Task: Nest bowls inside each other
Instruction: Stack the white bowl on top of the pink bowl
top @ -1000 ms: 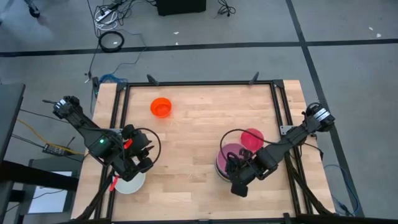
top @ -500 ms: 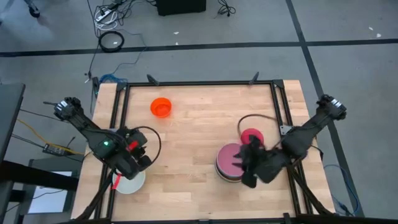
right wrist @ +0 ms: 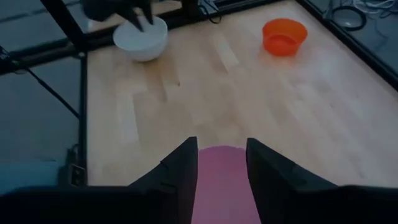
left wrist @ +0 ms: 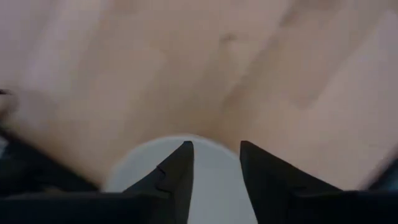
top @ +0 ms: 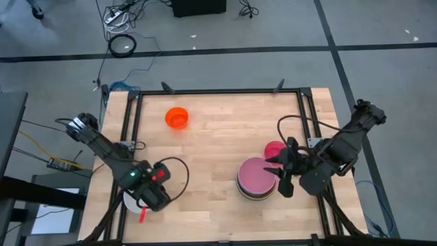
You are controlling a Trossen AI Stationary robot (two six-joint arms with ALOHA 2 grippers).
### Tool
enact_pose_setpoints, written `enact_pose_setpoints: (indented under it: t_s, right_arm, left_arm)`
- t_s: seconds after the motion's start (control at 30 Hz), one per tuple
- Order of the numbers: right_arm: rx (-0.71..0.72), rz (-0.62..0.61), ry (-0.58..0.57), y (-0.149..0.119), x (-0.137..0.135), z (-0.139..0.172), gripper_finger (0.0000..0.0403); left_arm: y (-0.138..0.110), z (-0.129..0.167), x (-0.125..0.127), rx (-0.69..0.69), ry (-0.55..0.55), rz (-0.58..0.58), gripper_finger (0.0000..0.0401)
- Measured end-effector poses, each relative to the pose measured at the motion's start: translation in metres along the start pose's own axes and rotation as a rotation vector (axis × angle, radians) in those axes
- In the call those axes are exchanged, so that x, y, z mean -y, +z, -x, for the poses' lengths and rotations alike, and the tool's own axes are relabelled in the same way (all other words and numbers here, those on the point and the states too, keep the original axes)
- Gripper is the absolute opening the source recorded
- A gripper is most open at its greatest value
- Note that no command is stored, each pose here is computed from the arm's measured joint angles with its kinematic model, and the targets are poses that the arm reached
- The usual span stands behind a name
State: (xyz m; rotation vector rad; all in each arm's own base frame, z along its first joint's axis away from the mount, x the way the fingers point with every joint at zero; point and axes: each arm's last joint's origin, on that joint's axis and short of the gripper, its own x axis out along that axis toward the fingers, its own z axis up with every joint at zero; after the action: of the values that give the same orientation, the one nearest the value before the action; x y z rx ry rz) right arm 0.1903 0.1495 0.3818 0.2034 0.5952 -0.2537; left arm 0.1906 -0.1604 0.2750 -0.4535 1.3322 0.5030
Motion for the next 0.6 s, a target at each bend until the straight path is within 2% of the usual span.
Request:
enact_pose_setpoints:
  t_s: [0.13,0.33,0.6]
  right_arm:
    - [-0.022,0.027,-0.017,-0.004,0.001,-0.003,0.0124]
    - [-0.044,0.061,-0.034,-0.009,0.003,-0.003,0.0124]
    - [-0.051,0.081,-0.04,-0.01,0.004,-0.003,0.0125]
  left_arm:
    - [0.0,0.0,0.007,-0.053,-0.075,0.048,0.0182]
    - [-0.008,-0.01,0.014,-0.213,-0.041,0.147,0.0232]
    - [-0.011,-0.033,0.032,-0.279,0.004,0.188,0.0246]
